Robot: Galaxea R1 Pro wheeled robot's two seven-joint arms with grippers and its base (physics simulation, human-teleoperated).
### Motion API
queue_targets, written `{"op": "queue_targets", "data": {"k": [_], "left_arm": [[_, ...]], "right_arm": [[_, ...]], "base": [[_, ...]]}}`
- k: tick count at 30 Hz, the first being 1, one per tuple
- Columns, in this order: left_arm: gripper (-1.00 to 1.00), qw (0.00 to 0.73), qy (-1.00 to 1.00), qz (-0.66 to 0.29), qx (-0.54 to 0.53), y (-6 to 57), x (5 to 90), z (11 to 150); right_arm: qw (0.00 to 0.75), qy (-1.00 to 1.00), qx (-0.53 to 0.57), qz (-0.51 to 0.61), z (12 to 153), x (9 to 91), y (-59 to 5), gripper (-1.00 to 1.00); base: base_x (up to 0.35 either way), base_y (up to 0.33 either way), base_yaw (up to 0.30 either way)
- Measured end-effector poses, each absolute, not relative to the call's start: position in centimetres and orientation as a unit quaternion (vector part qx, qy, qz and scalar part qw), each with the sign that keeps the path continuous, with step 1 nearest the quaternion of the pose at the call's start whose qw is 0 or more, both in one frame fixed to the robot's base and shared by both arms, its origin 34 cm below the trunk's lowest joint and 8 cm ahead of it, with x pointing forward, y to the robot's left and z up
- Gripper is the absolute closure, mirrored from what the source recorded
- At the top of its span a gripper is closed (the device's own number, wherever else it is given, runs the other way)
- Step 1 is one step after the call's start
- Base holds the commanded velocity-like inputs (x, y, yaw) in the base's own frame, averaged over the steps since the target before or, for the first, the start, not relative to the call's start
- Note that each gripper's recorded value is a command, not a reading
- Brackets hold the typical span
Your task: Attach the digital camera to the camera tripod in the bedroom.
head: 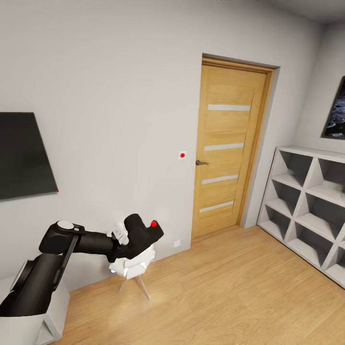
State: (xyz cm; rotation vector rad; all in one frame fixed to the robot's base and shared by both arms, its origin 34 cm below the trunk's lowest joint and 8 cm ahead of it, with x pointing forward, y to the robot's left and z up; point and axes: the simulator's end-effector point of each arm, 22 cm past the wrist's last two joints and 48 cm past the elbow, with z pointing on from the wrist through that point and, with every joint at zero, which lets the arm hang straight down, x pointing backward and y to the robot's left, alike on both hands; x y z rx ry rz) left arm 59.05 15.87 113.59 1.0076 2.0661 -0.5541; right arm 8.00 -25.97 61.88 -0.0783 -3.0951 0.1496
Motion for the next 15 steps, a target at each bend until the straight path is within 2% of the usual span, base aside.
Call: {"op": "queue_targets", "data": {"k": [15], "left_arm": [[1.0, 0.379, 0.808, -0.218, 0.395, 15.82, 58.98, 113.64]], "right_arm": [[0.021, -0.998, -0.025, 0.048, 61.88, 8.0, -25.97, -1.0]], "base": [[0.008, 0.004, -0.281]]}}
